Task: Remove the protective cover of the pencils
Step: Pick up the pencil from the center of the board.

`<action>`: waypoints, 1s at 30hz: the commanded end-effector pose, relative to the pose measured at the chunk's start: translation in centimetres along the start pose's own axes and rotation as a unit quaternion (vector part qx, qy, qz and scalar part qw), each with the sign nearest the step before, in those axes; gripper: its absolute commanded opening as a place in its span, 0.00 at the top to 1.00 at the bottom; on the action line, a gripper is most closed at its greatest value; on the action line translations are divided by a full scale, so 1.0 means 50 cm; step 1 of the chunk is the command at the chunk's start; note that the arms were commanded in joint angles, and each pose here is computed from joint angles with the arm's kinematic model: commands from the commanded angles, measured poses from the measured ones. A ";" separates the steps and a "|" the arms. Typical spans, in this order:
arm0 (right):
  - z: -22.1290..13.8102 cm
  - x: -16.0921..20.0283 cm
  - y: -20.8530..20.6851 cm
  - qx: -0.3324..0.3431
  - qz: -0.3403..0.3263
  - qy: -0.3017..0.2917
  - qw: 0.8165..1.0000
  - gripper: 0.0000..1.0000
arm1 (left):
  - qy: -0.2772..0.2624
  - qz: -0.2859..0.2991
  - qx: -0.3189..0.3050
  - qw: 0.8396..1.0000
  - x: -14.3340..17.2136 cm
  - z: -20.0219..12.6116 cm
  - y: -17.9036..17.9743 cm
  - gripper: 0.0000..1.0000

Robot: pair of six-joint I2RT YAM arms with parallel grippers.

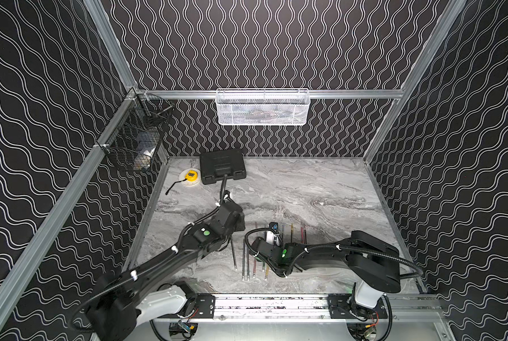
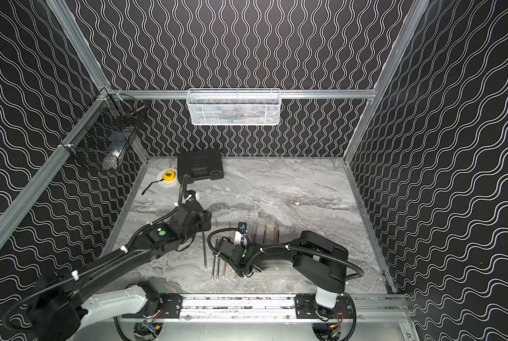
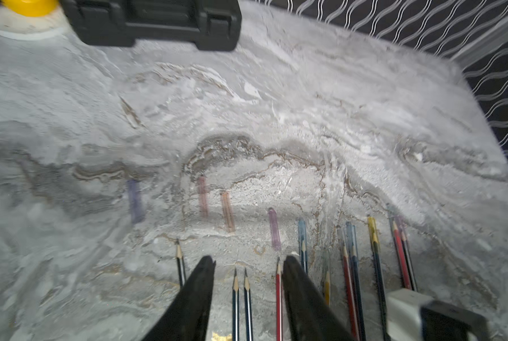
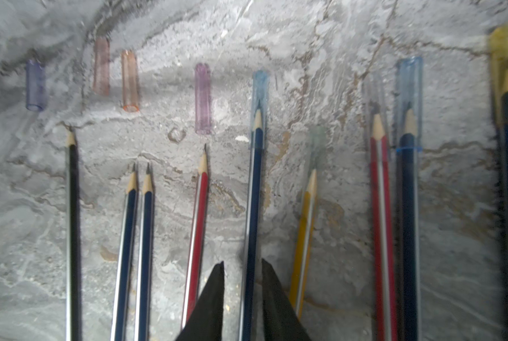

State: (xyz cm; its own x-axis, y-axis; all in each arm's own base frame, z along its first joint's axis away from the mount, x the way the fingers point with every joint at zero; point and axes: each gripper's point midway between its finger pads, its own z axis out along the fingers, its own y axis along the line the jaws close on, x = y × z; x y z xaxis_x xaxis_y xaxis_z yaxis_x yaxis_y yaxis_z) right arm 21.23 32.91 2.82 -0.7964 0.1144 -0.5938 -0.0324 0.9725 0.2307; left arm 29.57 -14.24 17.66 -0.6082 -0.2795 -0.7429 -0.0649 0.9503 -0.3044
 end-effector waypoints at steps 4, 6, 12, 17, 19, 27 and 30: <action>0.020 0.016 -0.016 0.038 -0.022 0.022 0.999 0.75 | -0.055 -0.040 -0.023 0.997 -0.026 -0.057 0.054 0.53; 0.027 0.021 -0.015 0.047 -0.028 0.028 0.998 0.76 | -0.063 -0.046 -0.023 0.997 -0.028 -0.067 0.061 0.53; 0.039 0.029 -0.014 0.057 -0.032 0.034 0.997 0.76 | -0.085 -0.062 -0.023 0.994 -0.039 -0.091 0.078 0.52; 0.042 0.029 -0.016 0.066 -0.035 0.035 0.997 0.78 | -0.093 -0.067 -0.018 0.993 -0.042 -0.101 0.081 0.52; 0.041 0.027 -0.016 0.065 -0.034 0.034 0.997 0.79 | -0.094 -0.067 -0.016 0.993 -0.043 -0.104 0.082 0.52; 0.040 0.026 -0.018 0.061 -0.030 0.032 0.997 0.86 | -0.092 -0.066 -0.012 0.994 -0.042 -0.107 0.080 0.51; 0.041 0.027 -0.013 0.057 -0.029 0.032 0.997 0.89 | -0.094 -0.067 -0.010 0.993 -0.042 -0.109 0.080 0.51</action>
State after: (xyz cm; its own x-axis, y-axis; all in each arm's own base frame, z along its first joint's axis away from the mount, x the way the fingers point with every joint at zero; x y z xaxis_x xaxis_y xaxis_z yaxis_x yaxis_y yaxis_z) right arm 22.71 33.67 1.69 -0.7860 0.0812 -0.6129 -0.0095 0.9896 0.1433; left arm 26.33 -9.44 21.17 -0.4468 -0.4092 -0.7956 -0.1353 0.9099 -0.3921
